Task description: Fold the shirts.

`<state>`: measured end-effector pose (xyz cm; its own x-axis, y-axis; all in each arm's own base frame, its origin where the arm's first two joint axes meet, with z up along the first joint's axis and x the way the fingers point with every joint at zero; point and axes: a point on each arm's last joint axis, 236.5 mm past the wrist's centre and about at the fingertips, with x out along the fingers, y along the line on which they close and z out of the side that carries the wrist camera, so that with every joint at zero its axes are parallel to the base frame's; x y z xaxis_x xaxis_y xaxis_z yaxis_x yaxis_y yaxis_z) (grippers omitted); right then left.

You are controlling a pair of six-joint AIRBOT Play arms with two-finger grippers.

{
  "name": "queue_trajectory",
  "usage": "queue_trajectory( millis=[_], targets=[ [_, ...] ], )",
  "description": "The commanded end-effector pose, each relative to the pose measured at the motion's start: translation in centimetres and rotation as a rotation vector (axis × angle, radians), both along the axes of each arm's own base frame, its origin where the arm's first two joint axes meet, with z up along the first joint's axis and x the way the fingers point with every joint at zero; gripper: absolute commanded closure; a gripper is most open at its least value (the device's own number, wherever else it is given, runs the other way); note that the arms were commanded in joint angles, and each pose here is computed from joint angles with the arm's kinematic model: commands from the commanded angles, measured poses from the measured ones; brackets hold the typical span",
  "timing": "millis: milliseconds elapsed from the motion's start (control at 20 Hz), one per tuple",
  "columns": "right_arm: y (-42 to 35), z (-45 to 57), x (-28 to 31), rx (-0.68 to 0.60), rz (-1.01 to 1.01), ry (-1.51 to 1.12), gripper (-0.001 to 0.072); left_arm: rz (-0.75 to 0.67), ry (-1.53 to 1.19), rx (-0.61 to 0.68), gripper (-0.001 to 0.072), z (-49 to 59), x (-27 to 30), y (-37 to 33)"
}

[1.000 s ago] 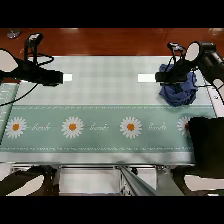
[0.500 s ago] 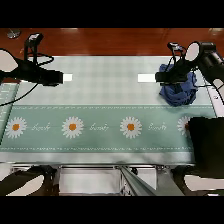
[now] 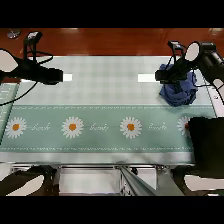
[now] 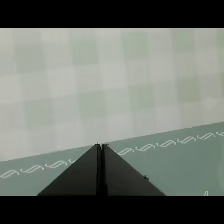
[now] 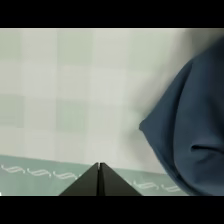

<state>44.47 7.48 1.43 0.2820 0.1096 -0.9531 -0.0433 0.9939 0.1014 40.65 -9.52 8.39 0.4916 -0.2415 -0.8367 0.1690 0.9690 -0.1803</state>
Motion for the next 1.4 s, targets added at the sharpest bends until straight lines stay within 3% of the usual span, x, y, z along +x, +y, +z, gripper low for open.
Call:
queue_trajectory(
  millis=[0, 50, 100, 150, 200, 300, 400, 500, 650, 800, 850, 900, 950, 1200, 1350],
  targets=[
    [0.0, 0.7, 2.1, -0.001, -0.005, -0.093, 0.0686, 0.027, -0.134, -0.019, 0.0688, 1.8, 2.7, 0.0],
    [-0.3, 1.1, 3.3, -0.012, -0.008, -0.147, 0.0645, 0.038, -0.181, -0.025, 0.0687, 2.5, 3.7, 0.0],
    [-1.0, 1.7, 4.5, -0.044, -0.008, -0.206, 0.0357, 0.047, -0.222, -0.030, 0.0646, 3.0, 4.6, 0.1],
    [-1.8, 2.2, 5.6, -0.084, -0.003, -0.258, 0.0090, 0.055, -0.249, -0.034, 0.0378, 3.1, 5.4, 0.1],
    [-2.9, 2.7, 6.8, -0.141, 0.005, -0.314, 0.0087, 0.063, -0.263, -0.038, -0.0006, 2.9, 6.0, 0.1],
    [-7.0, 3.6, 8.6, -0.287, -0.040, -0.386, 0.0087, 0.067, -0.247, -0.034, 0.0002, 1.7, 6.6, 0.1],
    [-12.7, 2.4, 8.3, -0.376, -0.181, -0.347, 0.0087, 0.063, -0.200, -0.028, 0.0002, 0.0, 6.6, 0.0],
    [-17.1, -0.6, 6.5, -0.359, -0.332, -0.237, 0.0087, 0.061, -0.159, -0.023, 0.0002, -1.6, 6.5, -0.1],
    [-20.3, -6.7, 3.1, -0.264, -0.482, -0.022, 0.0088, 0.062, -0.097, -0.025, 0.0002, -3.6, 6.3, -0.2],
    [-18.5, -11.4, 0.8, -0.110, -0.487, 0.154, 0.0111, 0.056, -0.041, -0.016, 0.0002, -5.2, 5.7, -0.3],
    [-17.6, -12.0, 0.4, -0.073, -0.462, 0.182, 0.0212, 0.049, -0.014, -0.011, 0.0002, -5.6, 5.2, -0.2],
    [-16.9, -11.8, 0.5, -0.052, -0.417, 0.187, 0.0516, 0.036, 0.016, 0.002, 0.0002, -6.0, 4.5, 0.0],
    [-16.4, -10.7, 1.0, -0.038, -0.374, 0.173, 0.0687, 0.030, 0.053, 0.020, 0.0001, -6.2, 3.7, 0.5],
    [-15.7, 8.7, 7.9, 0.009, -0.291, -0.303, 0.0687, 0.099, 0.205, 0.001, 0.0001, -4.1, -0.9, 4.0],
    [-12.2, 23.4, 7.2, 0.104, -0.190, -0.645, 0.0687, 0.058, 0.135, -0.070, 0.0001, 0.1, -3.6, 2.3]
  ],
)
